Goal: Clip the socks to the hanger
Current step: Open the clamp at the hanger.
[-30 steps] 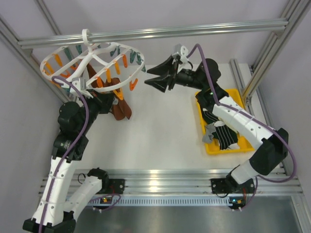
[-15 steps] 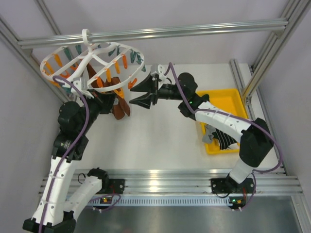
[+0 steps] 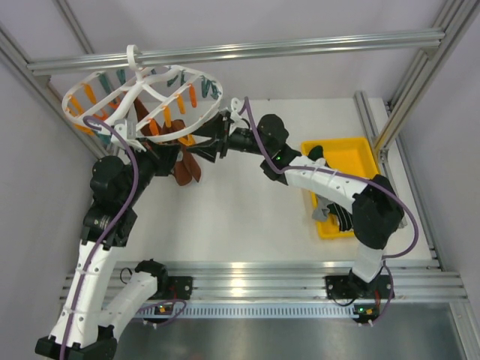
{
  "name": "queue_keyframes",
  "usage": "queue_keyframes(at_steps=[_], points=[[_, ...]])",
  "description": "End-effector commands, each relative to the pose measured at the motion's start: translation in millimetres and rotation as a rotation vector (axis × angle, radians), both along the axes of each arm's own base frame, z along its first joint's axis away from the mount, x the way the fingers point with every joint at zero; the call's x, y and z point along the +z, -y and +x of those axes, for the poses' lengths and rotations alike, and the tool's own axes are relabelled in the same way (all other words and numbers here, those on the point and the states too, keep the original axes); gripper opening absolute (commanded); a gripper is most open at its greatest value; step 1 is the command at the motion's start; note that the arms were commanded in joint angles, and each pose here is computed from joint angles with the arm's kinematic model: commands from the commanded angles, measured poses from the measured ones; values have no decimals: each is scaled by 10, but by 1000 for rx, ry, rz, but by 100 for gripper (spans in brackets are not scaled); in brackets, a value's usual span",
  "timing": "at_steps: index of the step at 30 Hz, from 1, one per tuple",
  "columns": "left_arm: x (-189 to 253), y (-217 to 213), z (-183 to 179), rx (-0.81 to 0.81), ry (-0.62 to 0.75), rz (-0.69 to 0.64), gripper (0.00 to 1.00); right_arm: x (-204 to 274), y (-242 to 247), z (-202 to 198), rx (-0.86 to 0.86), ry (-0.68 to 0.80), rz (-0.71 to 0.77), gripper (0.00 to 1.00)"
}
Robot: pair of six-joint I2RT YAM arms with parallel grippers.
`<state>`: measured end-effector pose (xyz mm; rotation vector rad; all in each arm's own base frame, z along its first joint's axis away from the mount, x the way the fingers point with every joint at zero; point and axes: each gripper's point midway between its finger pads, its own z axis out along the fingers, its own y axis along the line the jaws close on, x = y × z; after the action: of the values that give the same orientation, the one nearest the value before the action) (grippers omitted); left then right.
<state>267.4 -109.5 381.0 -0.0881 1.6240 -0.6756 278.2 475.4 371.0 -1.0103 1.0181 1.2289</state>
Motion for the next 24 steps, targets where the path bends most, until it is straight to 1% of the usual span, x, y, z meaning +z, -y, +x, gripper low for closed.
queue_keyframes(at_steps=[1, 3, 4, 5, 7, 8, 10, 11, 13, 14, 18, 20, 24], points=[[167, 15, -23, -15, 59, -13, 4, 469, -48, -64, -6, 83, 119, 53], [172, 19, -28, -18, 62, -13, 4, 469, -65, -63, -3, 85, 119, 51], [172, 18, -32, -18, 63, -12, 4, 489, -63, -67, -2, 88, 122, 48], [183, 17, -38, -18, 65, -14, 5, 493, -67, -73, -1, 91, 122, 38], [210, 23, -57, -23, 73, -17, 7, 482, -65, -98, 6, 97, 113, 27], [247, 29, -73, -29, 84, -22, 9, 506, -55, -137, 13, 105, 113, 18], [313, 85, -141, -70, 109, -28, 13, 475, -42, -179, 25, 114, 104, 11], [354, 102, -190, -87, 129, -27, 19, 459, -47, -211, 31, 116, 100, 6], [422, 182, -280, -146, 158, -26, 26, 471, -35, -301, 48, 133, 96, 2], [449, 198, -323, -163, 169, -26, 32, 457, -36, -321, 51, 132, 92, 0], [552, 295, -475, -243, 199, -29, 41, 475, -24, -446, 68, 145, 85, 0], [552, 322, -511, -265, 195, -31, 43, 463, -34, -480, 71, 136, 82, 0], [540, 318, -468, -253, 177, -48, 46, 481, -26, -505, 70, 131, 78, 0]])
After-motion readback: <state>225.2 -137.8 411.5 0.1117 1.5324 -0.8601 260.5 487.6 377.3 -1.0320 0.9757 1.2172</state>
